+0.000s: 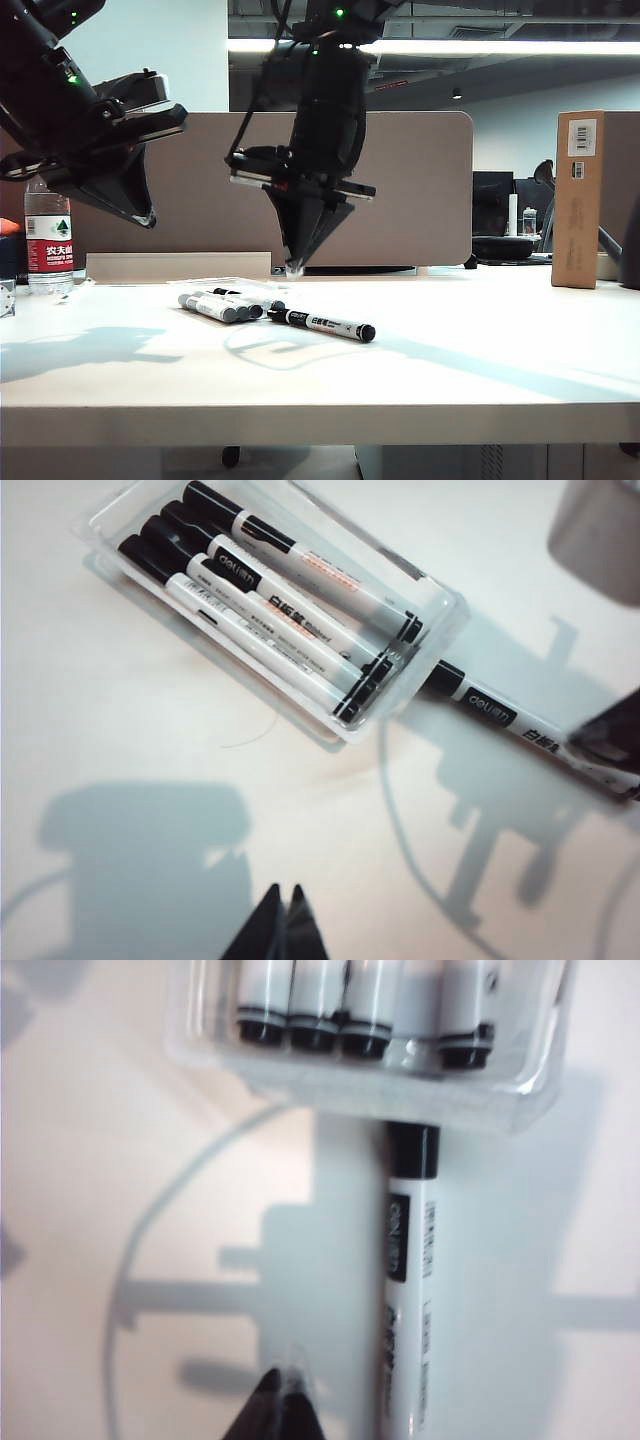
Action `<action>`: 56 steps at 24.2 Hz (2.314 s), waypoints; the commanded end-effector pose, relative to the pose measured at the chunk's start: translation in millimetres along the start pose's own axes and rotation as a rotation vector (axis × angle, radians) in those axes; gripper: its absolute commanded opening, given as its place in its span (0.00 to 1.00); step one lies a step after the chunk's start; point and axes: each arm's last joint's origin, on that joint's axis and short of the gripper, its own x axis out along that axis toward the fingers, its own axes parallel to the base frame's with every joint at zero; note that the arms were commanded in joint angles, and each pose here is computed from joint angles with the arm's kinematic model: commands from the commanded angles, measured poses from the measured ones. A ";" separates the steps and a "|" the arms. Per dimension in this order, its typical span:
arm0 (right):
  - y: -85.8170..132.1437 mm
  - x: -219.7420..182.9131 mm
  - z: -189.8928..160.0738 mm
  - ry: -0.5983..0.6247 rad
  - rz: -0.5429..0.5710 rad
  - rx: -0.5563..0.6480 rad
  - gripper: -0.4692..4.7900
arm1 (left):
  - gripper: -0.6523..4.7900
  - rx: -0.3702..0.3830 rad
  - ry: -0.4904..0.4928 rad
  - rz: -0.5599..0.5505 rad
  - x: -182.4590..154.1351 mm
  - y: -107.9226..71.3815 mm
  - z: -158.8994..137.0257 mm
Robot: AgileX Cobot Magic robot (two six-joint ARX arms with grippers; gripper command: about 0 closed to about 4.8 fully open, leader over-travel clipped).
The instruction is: Pick up the markers scattered on the table and put them into the packaging box, making sure the markers fit the shape of the box's grooves.
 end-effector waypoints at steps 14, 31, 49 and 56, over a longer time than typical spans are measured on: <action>-21.0 17.6 -4.7 0.059 -0.107 0.021 0.56 | 0.11 0.015 -0.014 0.000 -2.8 -0.7 1.7; -21.2 58.6 -12.0 0.162 -0.095 0.028 0.13 | 0.11 0.011 -0.005 0.002 -6.4 -0.8 0.9; -10.6 -26.2 0.6 -0.095 -0.037 0.073 0.08 | 0.11 0.015 -0.017 0.050 -8.3 0.4 1.7; -12.2 -26.2 34.6 -0.424 0.016 0.022 0.08 | 0.11 0.015 -0.036 0.047 -18.6 -0.4 3.4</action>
